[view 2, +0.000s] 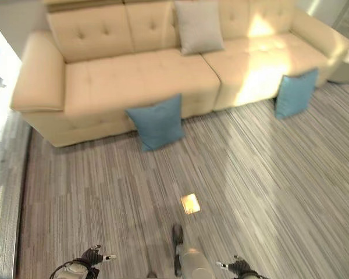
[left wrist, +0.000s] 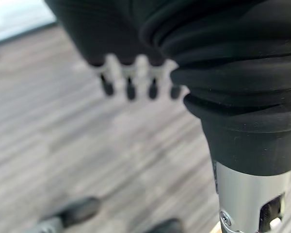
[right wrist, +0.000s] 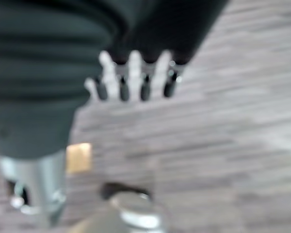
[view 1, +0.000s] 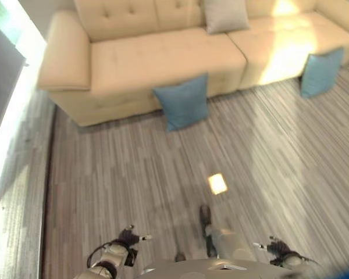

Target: Pick up all the scattered cushions and arrange them neatly on the sofa.

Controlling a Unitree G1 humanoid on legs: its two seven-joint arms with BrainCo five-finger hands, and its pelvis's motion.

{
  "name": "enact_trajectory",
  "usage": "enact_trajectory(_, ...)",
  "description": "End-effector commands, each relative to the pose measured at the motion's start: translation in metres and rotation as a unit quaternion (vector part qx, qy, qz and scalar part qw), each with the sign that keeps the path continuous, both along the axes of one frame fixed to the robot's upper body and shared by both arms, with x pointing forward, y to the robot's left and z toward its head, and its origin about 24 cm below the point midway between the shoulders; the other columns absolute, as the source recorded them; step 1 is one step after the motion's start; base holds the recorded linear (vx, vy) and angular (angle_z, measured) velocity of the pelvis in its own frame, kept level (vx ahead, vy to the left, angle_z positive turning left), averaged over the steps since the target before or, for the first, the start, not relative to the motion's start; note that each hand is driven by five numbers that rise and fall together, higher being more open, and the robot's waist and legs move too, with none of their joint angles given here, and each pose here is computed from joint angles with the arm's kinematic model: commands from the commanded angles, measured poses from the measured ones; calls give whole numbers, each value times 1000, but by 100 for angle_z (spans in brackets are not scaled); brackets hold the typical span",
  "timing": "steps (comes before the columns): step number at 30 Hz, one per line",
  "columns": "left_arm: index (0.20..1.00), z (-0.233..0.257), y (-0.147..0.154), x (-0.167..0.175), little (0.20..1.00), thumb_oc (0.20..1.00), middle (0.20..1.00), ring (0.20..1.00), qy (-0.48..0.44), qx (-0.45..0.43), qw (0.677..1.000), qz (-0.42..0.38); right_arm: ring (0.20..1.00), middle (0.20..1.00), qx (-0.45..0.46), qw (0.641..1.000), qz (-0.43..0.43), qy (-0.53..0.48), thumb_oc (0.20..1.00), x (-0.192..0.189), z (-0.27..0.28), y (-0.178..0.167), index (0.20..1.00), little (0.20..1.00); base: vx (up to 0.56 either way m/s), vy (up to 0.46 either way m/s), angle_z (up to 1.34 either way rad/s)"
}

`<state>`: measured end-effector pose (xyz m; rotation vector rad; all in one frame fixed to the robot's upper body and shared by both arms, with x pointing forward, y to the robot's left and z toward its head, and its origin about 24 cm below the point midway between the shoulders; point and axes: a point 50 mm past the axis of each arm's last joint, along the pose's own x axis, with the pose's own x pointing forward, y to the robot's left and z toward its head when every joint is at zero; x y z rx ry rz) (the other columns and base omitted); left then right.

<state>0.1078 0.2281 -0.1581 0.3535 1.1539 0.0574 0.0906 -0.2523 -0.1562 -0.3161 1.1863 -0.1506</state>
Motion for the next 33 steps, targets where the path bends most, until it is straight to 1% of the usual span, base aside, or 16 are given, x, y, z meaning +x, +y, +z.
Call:
enact_trajectory(1,1000,10,0,33,1000,1000,1000,1000,-42,11,999,-22,1000,1000,-26,999,-17,-39,1000,21,13,-23,1000,1000,90,-241,51)
enact_trajectory(4,1000,11,0,36,1000,1000,1000,1000,-44,12,999,-26,1000,1000,-22,999,-24,-29,1000,16,10,-21,1000,1000,92,-119,66)
enact_trajectory(13,1000,6,0,22,1000,1000,1000,1000,-19,19,999,-26,1000,1000,-22,999,-22,-23,1000,13,8,-18,1000,1000,228,44,0)
enact_trajectory(15,1000,5,1,19,1000,1000,1000,1000,-14,18,1000,-22,1000,1000,-16,999,-14,-33,1000,20,9,-13,1000,1000,192,161,-54)
enact_trajectory(19,1000,8,3,26,1000,1000,1000,1000,-23,22,999,-29,1000,1000,-12,998,3,-56,1000,37,13,-7,1000,1000,92,99,-13)
enact_trajectory(22,1000,8,4,26,1000,1000,1000,1000,-24,21,999,-22,1000,1000,-14,998,12,-59,1000,41,14,-7,1000,1000,164,14,8)
enact_trajectory(27,1000,7,6,23,1000,1000,1000,1000,-20,23,999,-16,1000,1000,-20,997,20,-65,1000,47,17,-9,1000,1000,197,-112,-11)
enact_trajectory(30,1000,6,8,17,1000,1000,1000,1000,-12,22,1000,-10,1000,1000,-20,998,23,-57,1000,43,15,-10,1000,1000,187,-178,19)
enact_trajectory(33,1000,3,3,14,1000,1000,1000,1000,-6,15,1000,-10,1000,1000,-21,998,16,-52,1000,37,15,-16,1000,1000,191,-299,29)
